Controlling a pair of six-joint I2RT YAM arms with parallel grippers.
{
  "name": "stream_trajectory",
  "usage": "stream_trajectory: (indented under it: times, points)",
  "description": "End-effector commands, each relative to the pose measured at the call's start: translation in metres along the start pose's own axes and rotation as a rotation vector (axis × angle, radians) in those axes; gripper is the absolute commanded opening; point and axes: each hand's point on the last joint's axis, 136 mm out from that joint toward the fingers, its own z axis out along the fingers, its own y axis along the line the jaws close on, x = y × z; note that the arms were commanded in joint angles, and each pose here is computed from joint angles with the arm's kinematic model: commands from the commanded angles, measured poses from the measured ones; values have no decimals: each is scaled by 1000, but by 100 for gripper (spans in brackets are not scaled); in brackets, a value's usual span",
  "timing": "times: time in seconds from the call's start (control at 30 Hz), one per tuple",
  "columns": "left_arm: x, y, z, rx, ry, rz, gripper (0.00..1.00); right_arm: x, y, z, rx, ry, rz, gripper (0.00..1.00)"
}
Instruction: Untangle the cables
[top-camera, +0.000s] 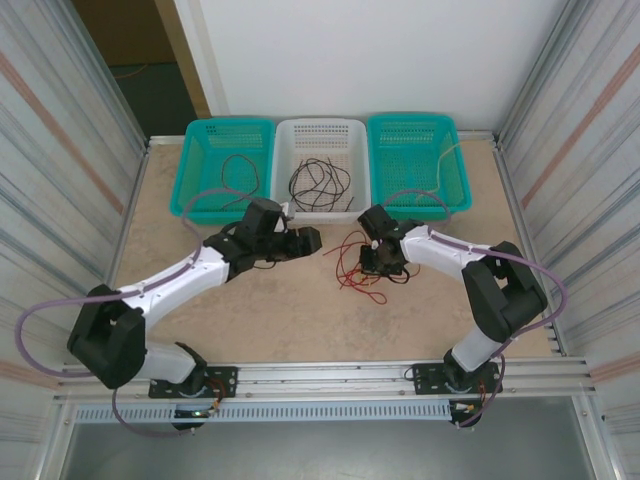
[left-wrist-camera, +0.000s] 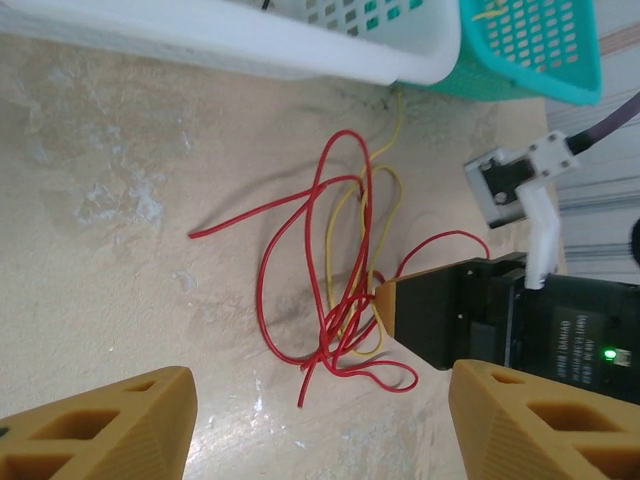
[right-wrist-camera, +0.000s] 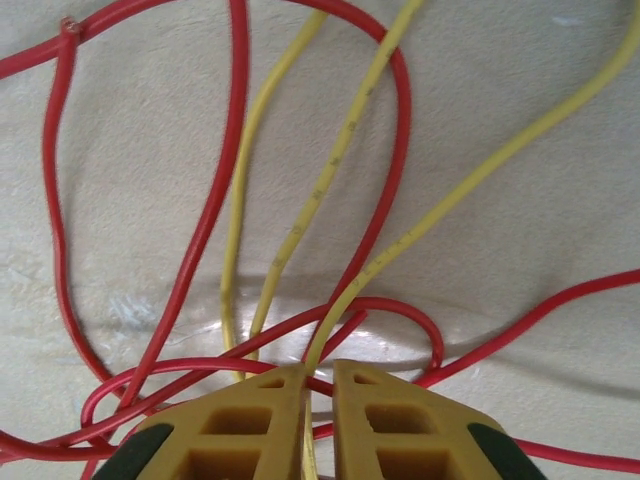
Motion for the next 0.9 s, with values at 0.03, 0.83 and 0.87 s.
stream_trajectory:
  times: [0.03, 0.83, 0.87]
  points:
    - [-10, -12, 7, 19, -14, 32, 69, 6, -2, -5, -8, 14, 10, 24]
    - [26, 0, 48, -43, 100, 81, 74, -25, -11, 15, -60, 77, 237, 30]
    - [26, 0, 50, -41, 101, 81, 74, -24, -10, 16, -64, 79, 241, 27]
